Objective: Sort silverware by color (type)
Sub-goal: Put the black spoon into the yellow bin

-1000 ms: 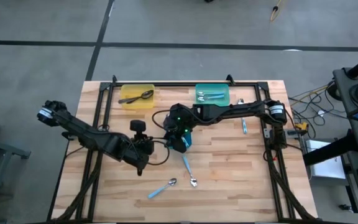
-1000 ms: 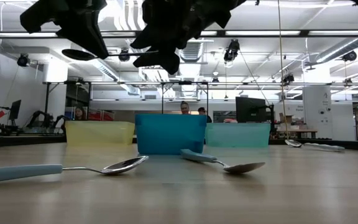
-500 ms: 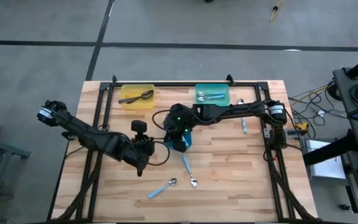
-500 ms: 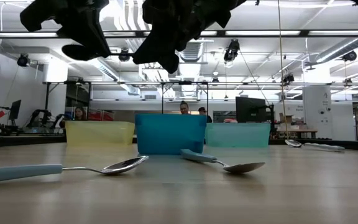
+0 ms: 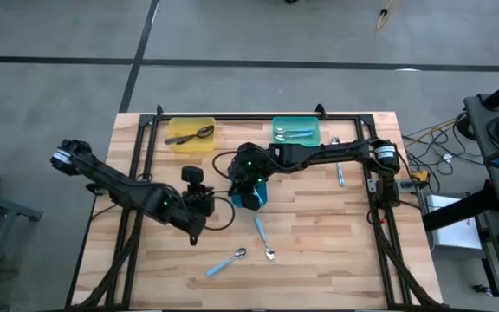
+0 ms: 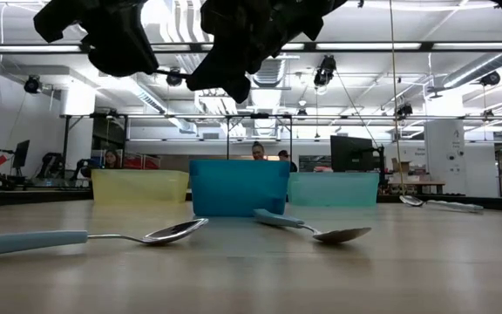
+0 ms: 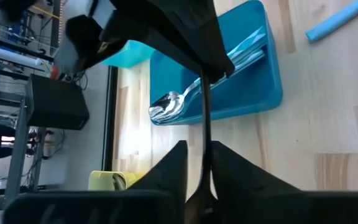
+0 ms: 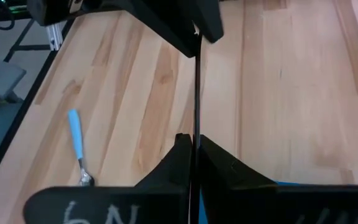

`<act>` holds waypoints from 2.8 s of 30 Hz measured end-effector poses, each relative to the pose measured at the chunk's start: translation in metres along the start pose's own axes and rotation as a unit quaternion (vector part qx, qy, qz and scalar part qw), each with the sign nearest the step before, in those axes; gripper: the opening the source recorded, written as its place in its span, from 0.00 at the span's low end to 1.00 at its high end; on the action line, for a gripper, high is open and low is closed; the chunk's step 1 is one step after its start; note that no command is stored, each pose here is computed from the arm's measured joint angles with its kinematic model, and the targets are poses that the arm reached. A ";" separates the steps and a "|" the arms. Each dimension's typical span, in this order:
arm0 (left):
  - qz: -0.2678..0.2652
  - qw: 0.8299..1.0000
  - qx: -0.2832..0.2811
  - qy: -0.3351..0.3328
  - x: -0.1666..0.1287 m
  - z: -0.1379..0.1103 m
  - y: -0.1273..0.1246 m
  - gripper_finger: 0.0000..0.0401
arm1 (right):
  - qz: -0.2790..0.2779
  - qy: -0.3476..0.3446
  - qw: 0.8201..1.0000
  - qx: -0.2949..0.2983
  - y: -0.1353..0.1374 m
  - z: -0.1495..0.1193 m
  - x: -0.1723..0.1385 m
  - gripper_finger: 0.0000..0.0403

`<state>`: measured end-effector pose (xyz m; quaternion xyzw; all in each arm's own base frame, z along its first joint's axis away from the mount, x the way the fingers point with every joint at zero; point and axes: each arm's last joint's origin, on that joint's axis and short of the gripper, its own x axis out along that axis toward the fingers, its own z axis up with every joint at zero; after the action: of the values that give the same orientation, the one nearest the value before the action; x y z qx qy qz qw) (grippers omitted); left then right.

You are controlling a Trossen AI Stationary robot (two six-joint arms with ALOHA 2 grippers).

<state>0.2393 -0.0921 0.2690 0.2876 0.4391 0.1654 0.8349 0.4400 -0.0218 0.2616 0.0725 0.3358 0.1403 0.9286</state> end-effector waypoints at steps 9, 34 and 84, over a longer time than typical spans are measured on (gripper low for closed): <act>0.000 1.000 -0.004 -0.022 -0.013 -0.003 0.014 0.28 | 0.002 0.001 1.000 -0.009 0.000 0.000 0.000 0.02; 0.059 0.958 -0.160 -0.231 -0.064 -0.044 0.073 0.32 | -0.008 -0.294 0.954 -0.052 -0.003 -0.035 -0.049 0.02; 0.041 0.780 -0.320 -0.537 0.006 -0.065 0.014 0.32 | -0.137 -0.466 0.851 -0.200 -0.010 -0.040 -0.061 0.02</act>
<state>0.1882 -0.0560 0.2442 0.0641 -0.1706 0.1497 0.9718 0.3718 -0.0489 0.2654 -0.1044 -0.1654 0.0251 0.9804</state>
